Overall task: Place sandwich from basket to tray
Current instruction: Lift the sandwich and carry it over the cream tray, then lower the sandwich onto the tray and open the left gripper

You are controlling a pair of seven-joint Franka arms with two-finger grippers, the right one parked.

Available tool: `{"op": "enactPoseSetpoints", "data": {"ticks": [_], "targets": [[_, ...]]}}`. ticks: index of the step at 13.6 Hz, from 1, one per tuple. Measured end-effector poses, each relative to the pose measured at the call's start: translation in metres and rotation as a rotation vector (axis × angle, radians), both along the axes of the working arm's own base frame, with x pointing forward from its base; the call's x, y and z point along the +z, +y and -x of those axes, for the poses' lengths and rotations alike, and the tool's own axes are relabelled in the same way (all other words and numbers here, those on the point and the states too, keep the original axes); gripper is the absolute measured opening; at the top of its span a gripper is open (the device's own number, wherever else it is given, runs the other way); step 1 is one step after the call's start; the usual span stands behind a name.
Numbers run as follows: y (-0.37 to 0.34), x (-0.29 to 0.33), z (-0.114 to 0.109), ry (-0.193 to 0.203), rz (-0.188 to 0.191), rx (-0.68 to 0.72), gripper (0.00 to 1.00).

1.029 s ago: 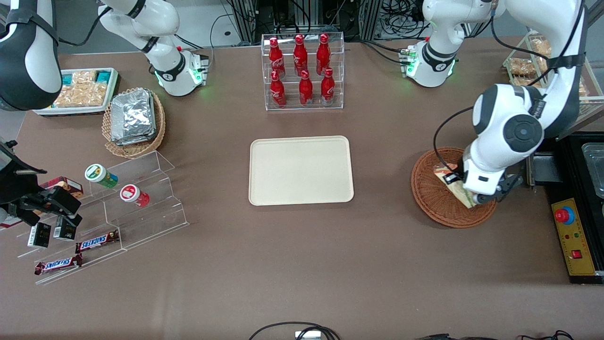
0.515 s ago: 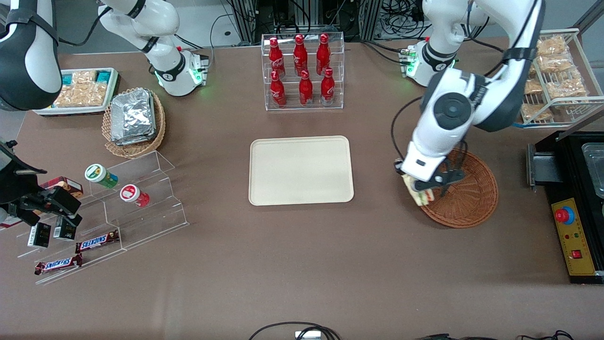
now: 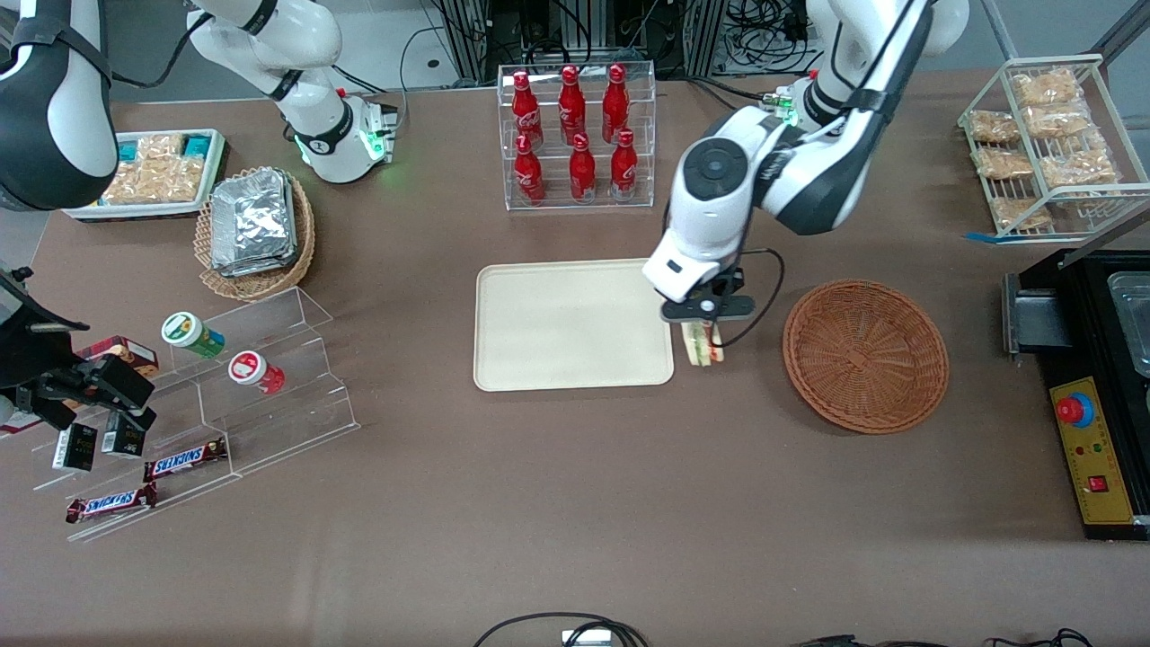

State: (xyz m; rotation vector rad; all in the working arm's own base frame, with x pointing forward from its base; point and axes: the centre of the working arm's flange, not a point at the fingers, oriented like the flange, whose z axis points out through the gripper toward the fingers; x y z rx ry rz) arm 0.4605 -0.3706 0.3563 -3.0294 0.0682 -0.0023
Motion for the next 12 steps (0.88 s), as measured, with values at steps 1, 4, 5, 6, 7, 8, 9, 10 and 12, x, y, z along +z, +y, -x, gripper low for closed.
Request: {"op": "enactPoseSetpoints", "data": {"ticks": [1,4,5,6,7,8,9,10,12], "targets": [[-0.013,-0.012,0.007,-0.007,-0.013,-0.008,0.16],[-0.056,-0.049,0.027,-0.028,-0.033,-0.019,0.16],[-0.067,-0.063,0.031,-0.028,-0.030,-0.033,0.16],[-0.075,-0.076,0.034,-0.025,-0.024,-0.047,0.16],[-0.082,-0.089,0.038,-0.019,-0.021,-0.060,0.16],[-0.087,-0.100,0.042,-0.015,-0.018,-0.072,0.16],[-0.093,-0.110,0.047,-0.011,-0.014,-0.086,0.16],[-0.099,-0.119,0.053,-0.006,-0.012,-0.099,0.16],[-0.107,-0.132,0.064,0.005,-0.016,-0.122,0.16]]}}
